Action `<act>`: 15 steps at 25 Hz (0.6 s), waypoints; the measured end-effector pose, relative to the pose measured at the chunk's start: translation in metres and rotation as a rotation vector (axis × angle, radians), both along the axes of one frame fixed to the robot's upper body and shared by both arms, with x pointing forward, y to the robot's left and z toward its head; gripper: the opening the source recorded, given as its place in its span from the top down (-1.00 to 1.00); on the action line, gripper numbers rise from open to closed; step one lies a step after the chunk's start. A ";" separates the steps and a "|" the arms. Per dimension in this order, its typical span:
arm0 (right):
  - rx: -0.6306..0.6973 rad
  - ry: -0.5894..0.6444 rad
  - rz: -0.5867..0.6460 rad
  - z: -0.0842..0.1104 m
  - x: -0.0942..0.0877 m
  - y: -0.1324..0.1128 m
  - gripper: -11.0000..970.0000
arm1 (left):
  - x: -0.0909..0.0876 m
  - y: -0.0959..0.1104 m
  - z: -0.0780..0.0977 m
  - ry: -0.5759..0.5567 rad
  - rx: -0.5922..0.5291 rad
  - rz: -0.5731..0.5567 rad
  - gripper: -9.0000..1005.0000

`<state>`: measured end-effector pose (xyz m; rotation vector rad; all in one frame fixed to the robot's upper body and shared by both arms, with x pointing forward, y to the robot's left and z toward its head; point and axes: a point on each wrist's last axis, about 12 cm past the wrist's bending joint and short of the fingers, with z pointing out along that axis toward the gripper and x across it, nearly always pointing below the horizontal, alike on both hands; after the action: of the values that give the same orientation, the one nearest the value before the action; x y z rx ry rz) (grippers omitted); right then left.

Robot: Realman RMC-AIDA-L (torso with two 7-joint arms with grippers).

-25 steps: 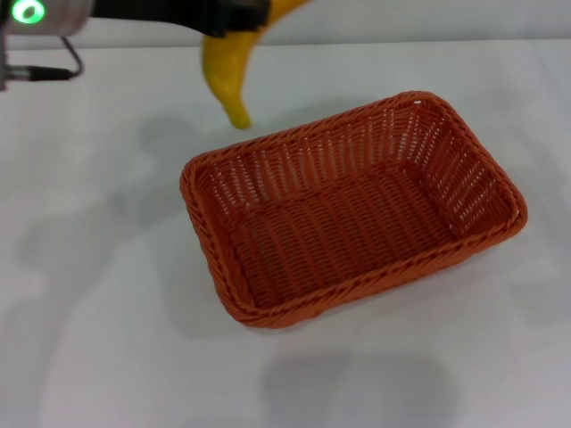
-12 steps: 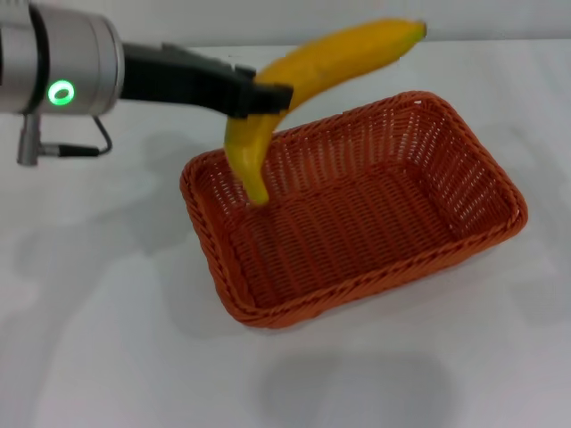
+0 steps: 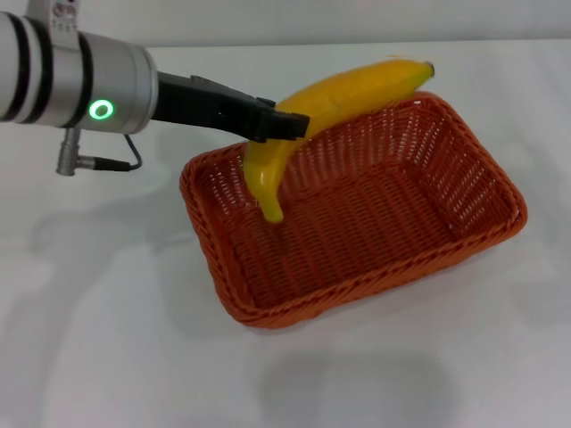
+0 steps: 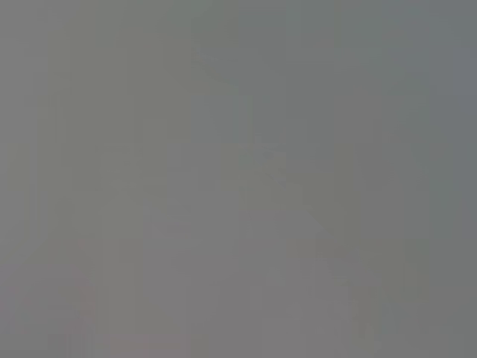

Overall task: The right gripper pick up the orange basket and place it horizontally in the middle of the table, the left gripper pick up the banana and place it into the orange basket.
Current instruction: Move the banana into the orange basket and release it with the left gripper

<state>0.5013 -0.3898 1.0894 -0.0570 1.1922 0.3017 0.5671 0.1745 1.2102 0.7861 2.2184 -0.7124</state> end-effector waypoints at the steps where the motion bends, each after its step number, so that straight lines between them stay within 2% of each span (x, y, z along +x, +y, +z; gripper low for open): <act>1: 0.000 -0.001 0.001 0.000 0.000 0.000 -0.76 | 0.001 -0.001 0.000 0.000 0.002 -0.007 0.04; 9: -0.004 0.000 -0.006 -0.001 -0.003 -0.001 -0.76 | 0.000 -0.009 -0.001 0.005 -0.016 -0.045 0.04; 15: -0.008 -0.002 -0.007 -0.001 -0.003 -0.002 -0.76 | 0.001 -0.006 -0.002 0.002 -0.044 -0.022 0.05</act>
<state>0.4979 -0.3916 1.0888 -0.0600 1.1909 0.2905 0.5686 0.1681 1.2077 0.7892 2.1914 -0.7705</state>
